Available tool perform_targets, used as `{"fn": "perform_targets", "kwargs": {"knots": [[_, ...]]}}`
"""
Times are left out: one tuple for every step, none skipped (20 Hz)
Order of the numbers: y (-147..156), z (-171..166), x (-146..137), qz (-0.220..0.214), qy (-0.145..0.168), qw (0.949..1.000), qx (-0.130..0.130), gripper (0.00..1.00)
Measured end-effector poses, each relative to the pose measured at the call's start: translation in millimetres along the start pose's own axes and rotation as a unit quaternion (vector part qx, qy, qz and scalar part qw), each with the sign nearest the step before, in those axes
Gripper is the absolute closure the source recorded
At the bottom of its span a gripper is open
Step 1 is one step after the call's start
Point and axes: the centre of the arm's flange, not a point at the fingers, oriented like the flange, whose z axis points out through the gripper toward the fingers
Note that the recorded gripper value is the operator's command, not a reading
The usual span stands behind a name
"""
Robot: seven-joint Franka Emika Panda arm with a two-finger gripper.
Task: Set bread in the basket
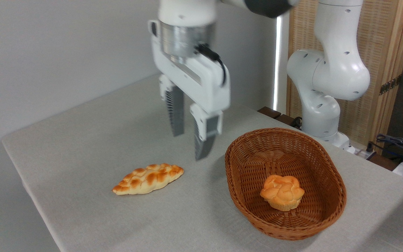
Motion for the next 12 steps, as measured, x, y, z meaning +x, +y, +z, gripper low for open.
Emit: {"fn": "perform_targets", "kwargs": {"knots": [[5.3,-5.1,12.0,-0.009,-0.005,0.9999,0.011,0.0],[8.7,-11.2,21.9,-0.014,-0.009,0.9997,0.02,0.0],[10.1,-17.8,28.8,-0.016,-0.012,0.9995,0.026,0.0],[9.2,-25.2,33.2,-0.018,-0.013,0.9993,0.03,0.0],[6.2,-30.7,34.9,-0.021,-0.015,0.9992,0.031,0.0],[4.1,-31.5,35.7,-0.027,-0.016,0.9991,0.031,0.0],[3.3,-29.6,38.2,-0.034,-0.017,0.9988,0.03,0.0],[4.0,-25.9,42.7,-0.04,-0.021,0.9986,0.029,0.0],[6.0,-21.8,48.3,-0.04,-0.028,0.9983,0.031,0.0],[8.8,-18.7,53.8,-0.037,-0.036,0.9981,0.034,0.0],[12.0,-16.3,59.1,-0.034,-0.043,0.9978,0.037,0.0],[14.9,-14.6,62.9,-0.03,-0.047,0.9978,0.038,0.0]]}}
